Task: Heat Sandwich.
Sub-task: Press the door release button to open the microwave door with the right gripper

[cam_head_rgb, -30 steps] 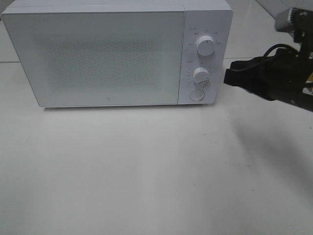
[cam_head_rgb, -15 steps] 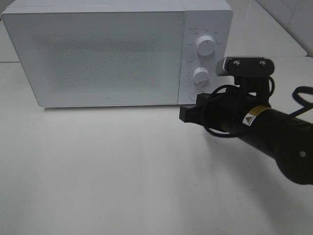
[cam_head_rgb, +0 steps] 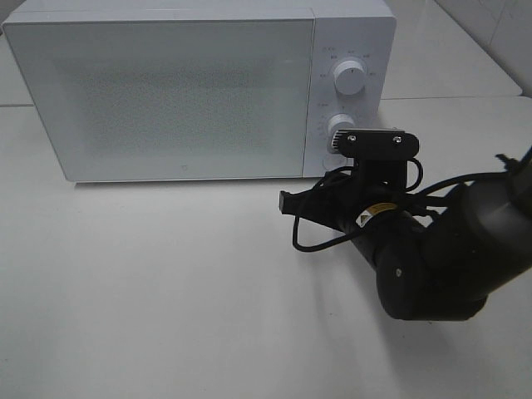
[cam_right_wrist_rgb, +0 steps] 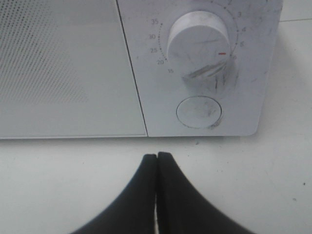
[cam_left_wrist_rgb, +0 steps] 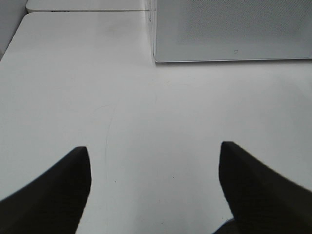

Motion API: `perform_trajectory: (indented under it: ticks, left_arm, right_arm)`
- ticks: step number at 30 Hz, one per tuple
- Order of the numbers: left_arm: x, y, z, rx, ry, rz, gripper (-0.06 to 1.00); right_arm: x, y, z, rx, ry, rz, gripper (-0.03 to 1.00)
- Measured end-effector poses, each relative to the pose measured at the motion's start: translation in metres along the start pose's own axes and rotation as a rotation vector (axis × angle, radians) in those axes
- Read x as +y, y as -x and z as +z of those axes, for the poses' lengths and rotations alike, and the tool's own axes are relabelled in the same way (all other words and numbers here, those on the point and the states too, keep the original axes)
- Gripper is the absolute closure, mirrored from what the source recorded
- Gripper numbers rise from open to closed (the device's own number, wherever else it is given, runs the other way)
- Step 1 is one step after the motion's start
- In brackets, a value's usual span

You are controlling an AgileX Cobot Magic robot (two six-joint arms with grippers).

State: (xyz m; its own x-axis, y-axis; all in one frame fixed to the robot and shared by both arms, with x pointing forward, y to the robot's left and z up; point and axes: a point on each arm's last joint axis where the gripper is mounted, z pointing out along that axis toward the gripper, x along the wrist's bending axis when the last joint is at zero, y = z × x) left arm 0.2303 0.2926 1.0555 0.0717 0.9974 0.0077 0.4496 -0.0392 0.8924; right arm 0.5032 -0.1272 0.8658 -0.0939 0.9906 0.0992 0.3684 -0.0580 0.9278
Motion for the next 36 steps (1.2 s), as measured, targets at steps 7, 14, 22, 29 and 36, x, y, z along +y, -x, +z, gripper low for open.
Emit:
perform_trajectory:
  ticks: [7,14,22,29,36]
  left_arm:
    - [0.000,0.000,0.000,0.000,0.000,0.000,0.25]
    - [0.000,0.000,0.000,0.000,0.000,0.000,0.25]
    - [0.000,0.000,0.000,0.000,0.000,0.000,0.25]
    - [0.000,0.000,0.000,0.000,0.000,0.000,0.25]
    - [0.000,0.000,0.000,0.000,0.000,0.000,0.25]
  right_arm:
    - [-0.014,-0.009,0.025,-0.034,0.048,-0.002,0.95]
    - [-0.018,-0.014,0.039,-0.042,0.052,0.008,0.95]
    - [-0.017,-0.003,0.059,-0.087,0.049,0.037,0.95]
    - [-0.017,0.003,0.061,-0.103,0.051,0.074,0.95]
    - [-0.017,0.003,0.061,-0.096,0.059,0.352,0.94]
